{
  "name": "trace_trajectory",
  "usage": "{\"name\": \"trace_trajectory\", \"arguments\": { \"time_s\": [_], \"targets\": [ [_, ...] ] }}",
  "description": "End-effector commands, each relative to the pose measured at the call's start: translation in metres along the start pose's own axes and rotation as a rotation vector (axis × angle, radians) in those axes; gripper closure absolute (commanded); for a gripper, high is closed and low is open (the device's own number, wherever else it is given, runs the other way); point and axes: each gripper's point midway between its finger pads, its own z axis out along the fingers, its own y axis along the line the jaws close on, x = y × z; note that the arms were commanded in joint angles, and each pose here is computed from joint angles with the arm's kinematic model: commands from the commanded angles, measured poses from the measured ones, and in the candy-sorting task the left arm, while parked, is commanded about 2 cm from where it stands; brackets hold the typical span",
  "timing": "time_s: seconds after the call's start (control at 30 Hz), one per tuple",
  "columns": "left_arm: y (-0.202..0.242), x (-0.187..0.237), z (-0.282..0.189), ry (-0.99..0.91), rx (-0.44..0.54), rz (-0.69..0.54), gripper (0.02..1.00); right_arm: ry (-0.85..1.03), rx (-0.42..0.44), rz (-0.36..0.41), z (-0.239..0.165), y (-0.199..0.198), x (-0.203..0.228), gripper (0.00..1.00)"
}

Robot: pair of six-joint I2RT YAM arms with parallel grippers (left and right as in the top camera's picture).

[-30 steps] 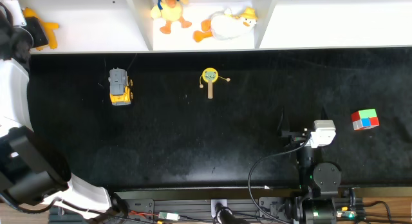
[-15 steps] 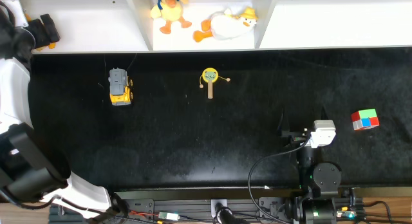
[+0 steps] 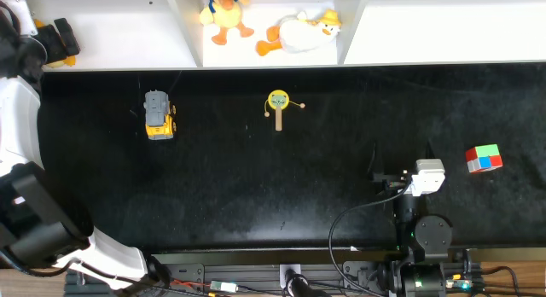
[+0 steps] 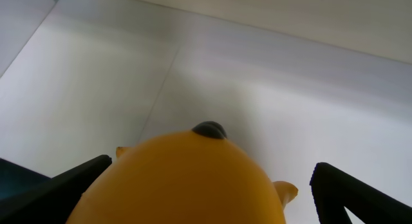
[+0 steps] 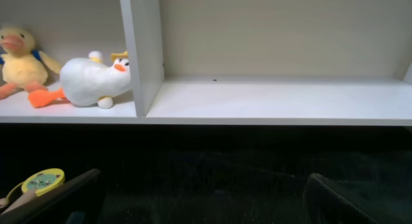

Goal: Store Toys

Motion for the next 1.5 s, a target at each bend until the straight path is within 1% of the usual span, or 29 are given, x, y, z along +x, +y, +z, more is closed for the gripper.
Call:
{"name": "trace_trajectory", "arguments": {
  "time_s": [0.03, 0.37, 0.57, 0.7, 1.0, 1.13, 1.3, 1.4, 1.5],
  "targets": [
    [-0.004, -0.011, -0.018, -0.032, 0.013, 0.002, 0.020, 0.002, -0.002, 0.000, 0.000, 0.000, 0.004, 0.005],
    [-0.007, -0.012, -0.045, -0.016, 0.013, 0.004, 0.020, 0.002, -0.002, 0.000, 0.000, 0.000, 0.004, 0.005],
    [-0.001, 0.005, -0.056, 0.061, -0.027, -0.002, 0.020, 0.002, -0.002, 0.000, 0.000, 0.000, 0.004, 0.005],
    [-0.002, 0.015, -0.066, 0.105, -0.030, 0.008, 0.020, 0.002, -0.002, 0.000, 0.000, 0.000, 0.004, 0.007],
    [-0.003, 0.015, -0.114, 0.114, -0.048, 0.022, 0.020, 0.002, -0.002, 0.000, 0.000, 0.000, 0.004, 0.007],
    [-0.003, 0.035, -0.135, 0.175, -0.060, 0.019, 0.020, 0.002, -0.002, 0.000, 0.000, 0.000, 0.004, 0.009],
    [-0.010, 0.075, -0.151, 0.194, -0.048, 0.000, 0.020, 0.002, -0.002, 0.000, 0.000, 0.000, 0.004, 0.005],
    [-0.024, 0.099, -0.157, 0.156, 0.011, -0.029, 0.020, 0.002, -0.002, 0.000, 0.000, 0.000, 0.004, 0.005],
    [-0.038, 0.124, -0.159, 0.102, 0.065, -0.084, 0.020, 0.002, -0.002, 0.000, 0.000, 0.000, 0.004, 0.005]
  ]
}}
